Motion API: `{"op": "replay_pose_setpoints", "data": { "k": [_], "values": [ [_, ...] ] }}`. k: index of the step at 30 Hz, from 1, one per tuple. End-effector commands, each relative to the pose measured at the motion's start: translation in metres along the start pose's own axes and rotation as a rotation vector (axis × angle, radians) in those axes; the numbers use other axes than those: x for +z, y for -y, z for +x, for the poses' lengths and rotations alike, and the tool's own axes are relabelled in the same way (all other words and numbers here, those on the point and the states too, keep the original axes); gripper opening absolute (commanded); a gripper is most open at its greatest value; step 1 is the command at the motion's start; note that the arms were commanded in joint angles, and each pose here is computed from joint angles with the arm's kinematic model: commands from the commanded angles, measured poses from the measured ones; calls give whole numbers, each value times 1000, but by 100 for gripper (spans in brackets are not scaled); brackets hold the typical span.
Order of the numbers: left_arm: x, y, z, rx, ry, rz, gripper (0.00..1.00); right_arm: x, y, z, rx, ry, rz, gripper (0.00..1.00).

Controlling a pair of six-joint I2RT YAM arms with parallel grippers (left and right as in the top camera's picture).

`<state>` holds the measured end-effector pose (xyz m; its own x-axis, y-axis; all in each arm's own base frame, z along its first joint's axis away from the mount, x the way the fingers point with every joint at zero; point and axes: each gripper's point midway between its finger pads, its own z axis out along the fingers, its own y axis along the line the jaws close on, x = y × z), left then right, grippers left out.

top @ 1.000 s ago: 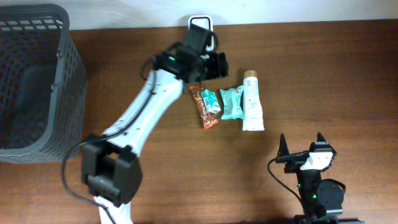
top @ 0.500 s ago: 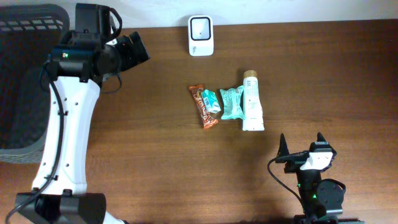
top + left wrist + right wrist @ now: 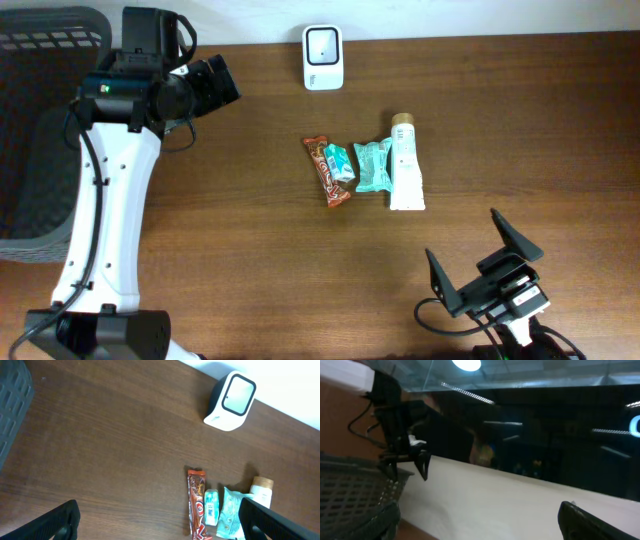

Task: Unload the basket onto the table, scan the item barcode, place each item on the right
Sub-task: 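Raise the left gripper aside and reach the right gripper to the tube, then grasp the white tube with the right gripper and lift it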

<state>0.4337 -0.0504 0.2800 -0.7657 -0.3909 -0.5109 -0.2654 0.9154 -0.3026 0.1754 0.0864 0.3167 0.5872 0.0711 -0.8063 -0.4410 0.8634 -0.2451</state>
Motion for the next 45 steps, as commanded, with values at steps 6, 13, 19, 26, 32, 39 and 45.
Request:
{"op": "replay_pose_setpoints", "data": {
  "k": [6, 13, 19, 26, 32, 39, 45],
  "values": [
    [-4, -2, -3, 17, 13, -4, 99, 63, 61, -25, -82, -331, 131, 99],
    [-4, -2, -3, 17, 14, -4, 99, 128, 78, 65, 295, -1057, -111, 99],
    [-4, -2, -3, 17, 14, -4, 99, 115, 69, 181, 582, -1353, -174, 99],
    [-4, -2, -3, 17, 13, -4, 99, 87, 42, 294, 872, -1551, -130, 84],
    [-4, -2, -3, 17, 14, -4, 99, 59, 19, 340, 895, -1725, -38, 4],
    [-4, -2, -3, 17, 14, -4, 99, 29, 21, 368, 859, -1865, 129, 4],
    [-4, -2, -3, 17, 14, -4, 99, 27, -12, 386, 811, -1924, 123, 4]
  ]
}}
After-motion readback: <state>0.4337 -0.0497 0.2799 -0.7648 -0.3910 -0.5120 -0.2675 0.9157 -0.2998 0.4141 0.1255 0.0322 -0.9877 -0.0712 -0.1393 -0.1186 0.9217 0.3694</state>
